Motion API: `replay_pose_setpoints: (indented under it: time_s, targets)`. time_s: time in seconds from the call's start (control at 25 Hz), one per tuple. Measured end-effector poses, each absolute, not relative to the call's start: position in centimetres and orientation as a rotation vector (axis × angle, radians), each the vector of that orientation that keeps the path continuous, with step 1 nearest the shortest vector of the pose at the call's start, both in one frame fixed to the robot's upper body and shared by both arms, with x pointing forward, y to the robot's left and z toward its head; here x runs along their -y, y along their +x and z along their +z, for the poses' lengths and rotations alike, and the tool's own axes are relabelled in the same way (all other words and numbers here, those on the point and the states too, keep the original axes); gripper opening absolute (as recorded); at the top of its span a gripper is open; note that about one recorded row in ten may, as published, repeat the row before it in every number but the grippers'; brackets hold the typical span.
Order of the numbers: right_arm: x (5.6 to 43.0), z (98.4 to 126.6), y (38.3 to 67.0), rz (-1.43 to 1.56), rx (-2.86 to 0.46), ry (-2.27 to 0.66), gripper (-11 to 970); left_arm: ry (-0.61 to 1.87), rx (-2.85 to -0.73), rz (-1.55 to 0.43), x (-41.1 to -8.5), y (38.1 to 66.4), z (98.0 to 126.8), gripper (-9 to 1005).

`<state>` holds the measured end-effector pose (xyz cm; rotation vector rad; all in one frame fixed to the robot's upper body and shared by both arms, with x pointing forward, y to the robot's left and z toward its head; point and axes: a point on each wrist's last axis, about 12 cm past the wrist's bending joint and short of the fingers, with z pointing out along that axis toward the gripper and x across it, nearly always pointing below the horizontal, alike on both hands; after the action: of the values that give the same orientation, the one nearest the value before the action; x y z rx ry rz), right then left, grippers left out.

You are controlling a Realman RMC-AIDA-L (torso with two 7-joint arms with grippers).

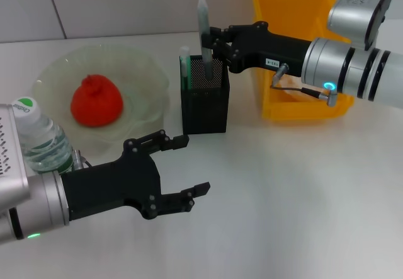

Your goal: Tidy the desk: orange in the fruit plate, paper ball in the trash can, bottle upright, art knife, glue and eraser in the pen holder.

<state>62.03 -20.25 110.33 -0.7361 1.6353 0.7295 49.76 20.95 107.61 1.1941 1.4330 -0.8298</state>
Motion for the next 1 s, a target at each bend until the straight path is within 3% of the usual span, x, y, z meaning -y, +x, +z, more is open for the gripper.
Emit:
replay_pose_setpoints:
  time_s: [0.6,0.8,1.0]
  targets:
    - [19.0,110.5,61.9,0.749,-1.628,-0.810,280,1.195,-1.436,-0.830,-21.0,49.8,107.6,818]
    - [19.3,110.6,61.9,0.743,-1.620,-0.801,409,1.198,-1.438,-0.825,-21.0,50.0,107.6,818]
    - [19.7,111.2,61.3,0.753,-1.571,-0.831,408,1.198,-1.443,-0.815,-20.9,50.2,107.6,818]
